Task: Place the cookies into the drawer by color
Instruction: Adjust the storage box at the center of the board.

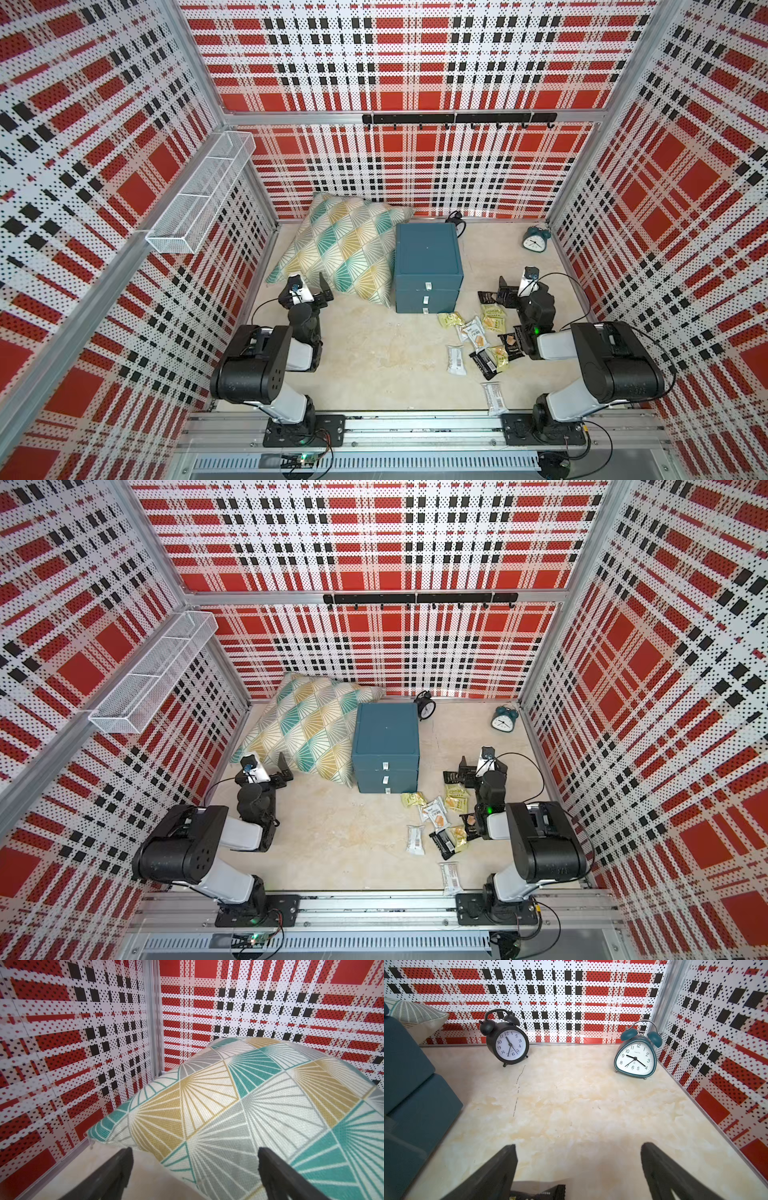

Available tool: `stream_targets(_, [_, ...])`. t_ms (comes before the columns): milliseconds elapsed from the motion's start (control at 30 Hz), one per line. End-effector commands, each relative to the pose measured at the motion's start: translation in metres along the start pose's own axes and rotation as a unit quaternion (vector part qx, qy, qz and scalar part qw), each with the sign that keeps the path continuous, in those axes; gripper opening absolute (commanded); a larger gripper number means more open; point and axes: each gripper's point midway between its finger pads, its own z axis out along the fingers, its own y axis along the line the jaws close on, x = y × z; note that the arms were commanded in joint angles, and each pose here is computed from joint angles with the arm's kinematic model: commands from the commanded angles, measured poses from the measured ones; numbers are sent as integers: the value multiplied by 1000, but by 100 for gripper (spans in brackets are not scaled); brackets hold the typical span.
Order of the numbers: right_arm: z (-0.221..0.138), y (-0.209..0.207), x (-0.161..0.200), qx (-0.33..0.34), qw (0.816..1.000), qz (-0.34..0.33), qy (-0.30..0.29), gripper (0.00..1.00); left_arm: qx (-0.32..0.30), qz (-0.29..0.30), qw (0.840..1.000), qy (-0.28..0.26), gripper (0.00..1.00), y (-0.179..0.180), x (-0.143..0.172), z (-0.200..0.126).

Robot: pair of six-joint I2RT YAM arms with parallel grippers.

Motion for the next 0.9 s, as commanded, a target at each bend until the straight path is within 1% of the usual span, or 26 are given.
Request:
stream_targets(0, [0,0,-5,-1,1000,-3,-7,100,-1,0,1000,-6,99,-1,-2,-1])
stream_targets(567, [-1,2,-9,-6,1000,-5,-7,100,0,1,1000,-7,99,-1,-2,-2])
stream_targets(633, [-2,3,-17,-3,1000,-9,1,100,-14,2,1000,-21,99,-2,-11,-8])
stream_targets(733, [-5,0,-28,6,1000,0,20,100,-71,17,996,-47,99,4,-30,-32])
stream_targets(800, [-15,0,-38,10,1000,1,8,100,-66,32,995,-67,99,-6,-42,-45])
stream_targets(867, [-26,-1,-54,12,1000,21,-4,100,-56,50,994,-84,99,-21,-54,-54])
